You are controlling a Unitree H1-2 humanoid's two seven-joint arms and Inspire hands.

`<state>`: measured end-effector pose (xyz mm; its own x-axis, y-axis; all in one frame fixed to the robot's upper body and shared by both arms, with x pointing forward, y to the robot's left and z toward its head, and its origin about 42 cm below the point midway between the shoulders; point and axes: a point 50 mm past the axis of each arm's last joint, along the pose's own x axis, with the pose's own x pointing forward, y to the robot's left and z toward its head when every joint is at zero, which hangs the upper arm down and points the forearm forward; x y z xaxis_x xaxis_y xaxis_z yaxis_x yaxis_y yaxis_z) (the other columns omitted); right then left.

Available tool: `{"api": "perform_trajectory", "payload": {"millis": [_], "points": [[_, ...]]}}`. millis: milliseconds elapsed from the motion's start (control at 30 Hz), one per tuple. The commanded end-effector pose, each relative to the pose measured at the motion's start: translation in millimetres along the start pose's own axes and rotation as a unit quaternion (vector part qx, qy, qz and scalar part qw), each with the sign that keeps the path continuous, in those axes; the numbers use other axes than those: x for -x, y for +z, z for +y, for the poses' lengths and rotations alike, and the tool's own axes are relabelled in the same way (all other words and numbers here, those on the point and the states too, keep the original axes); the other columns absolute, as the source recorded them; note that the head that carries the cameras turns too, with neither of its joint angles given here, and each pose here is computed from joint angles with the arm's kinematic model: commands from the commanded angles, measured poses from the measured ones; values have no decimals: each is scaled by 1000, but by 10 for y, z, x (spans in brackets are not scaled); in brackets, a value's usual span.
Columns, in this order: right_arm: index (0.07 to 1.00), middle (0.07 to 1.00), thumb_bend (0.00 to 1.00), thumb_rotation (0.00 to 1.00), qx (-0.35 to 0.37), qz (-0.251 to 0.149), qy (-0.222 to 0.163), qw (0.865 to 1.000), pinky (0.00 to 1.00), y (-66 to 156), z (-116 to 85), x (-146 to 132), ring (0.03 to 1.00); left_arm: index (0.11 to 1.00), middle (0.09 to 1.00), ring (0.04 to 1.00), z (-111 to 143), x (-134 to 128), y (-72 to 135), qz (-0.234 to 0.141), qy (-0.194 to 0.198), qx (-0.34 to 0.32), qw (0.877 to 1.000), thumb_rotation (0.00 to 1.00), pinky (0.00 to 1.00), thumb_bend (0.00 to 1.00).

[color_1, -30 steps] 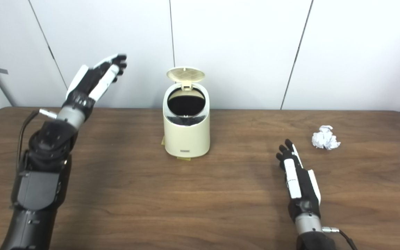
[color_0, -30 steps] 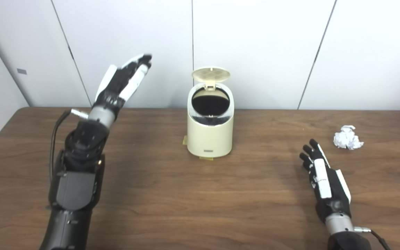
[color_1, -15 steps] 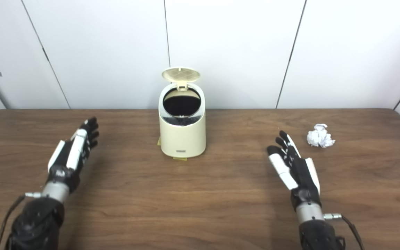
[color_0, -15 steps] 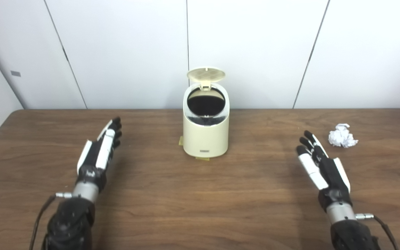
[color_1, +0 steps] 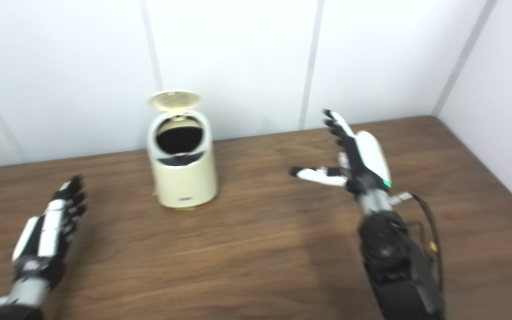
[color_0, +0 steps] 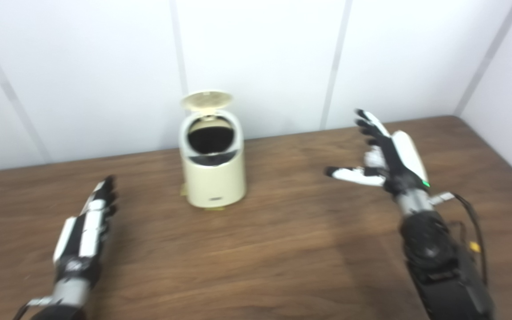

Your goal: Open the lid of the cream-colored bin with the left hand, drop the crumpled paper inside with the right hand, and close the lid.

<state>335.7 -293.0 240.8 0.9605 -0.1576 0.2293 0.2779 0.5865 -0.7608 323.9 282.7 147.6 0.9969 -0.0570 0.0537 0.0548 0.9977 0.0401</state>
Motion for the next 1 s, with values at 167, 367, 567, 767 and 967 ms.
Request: {"api": "perform_trajectory", "payload": {"millis": [167, 367, 567, 767, 967], "points": [[926, 923, 862, 248, 88, 18, -49, 995, 880, -7, -341, -230, 969, 1000, 1000, 1000, 79, -165, 215, -52, -13, -8, 999, 930, 1000, 529], [920, 939, 877, 211, 122, 67, -29, 990, 837, -306, -419, -379, 961, 1000, 1000, 1000, 77, -144, 310, -40, -8, -46, 998, 968, 1000, 468], [919, 948, 897, 230, 130, 109, -14, 985, 740, -569, -525, -547, 928, 1000, 1000, 1000, 32, -140, 395, -41, -10, -63, 997, 969, 1000, 441], [903, 915, 914, 214, 145, 131, -2, 981, 723, -734, -548, -661, 905, 1000, 1000, 1000, 17, -107, 456, -45, -13, -75, 996, 986, 1000, 381], [889, 891, 924, 214, 158, 141, 13, 977, 700, -826, -471, -749, 870, 1000, 1000, 1000, 32, -71, 516, -41, -10, -82, 996, 980, 1000, 372]]}}
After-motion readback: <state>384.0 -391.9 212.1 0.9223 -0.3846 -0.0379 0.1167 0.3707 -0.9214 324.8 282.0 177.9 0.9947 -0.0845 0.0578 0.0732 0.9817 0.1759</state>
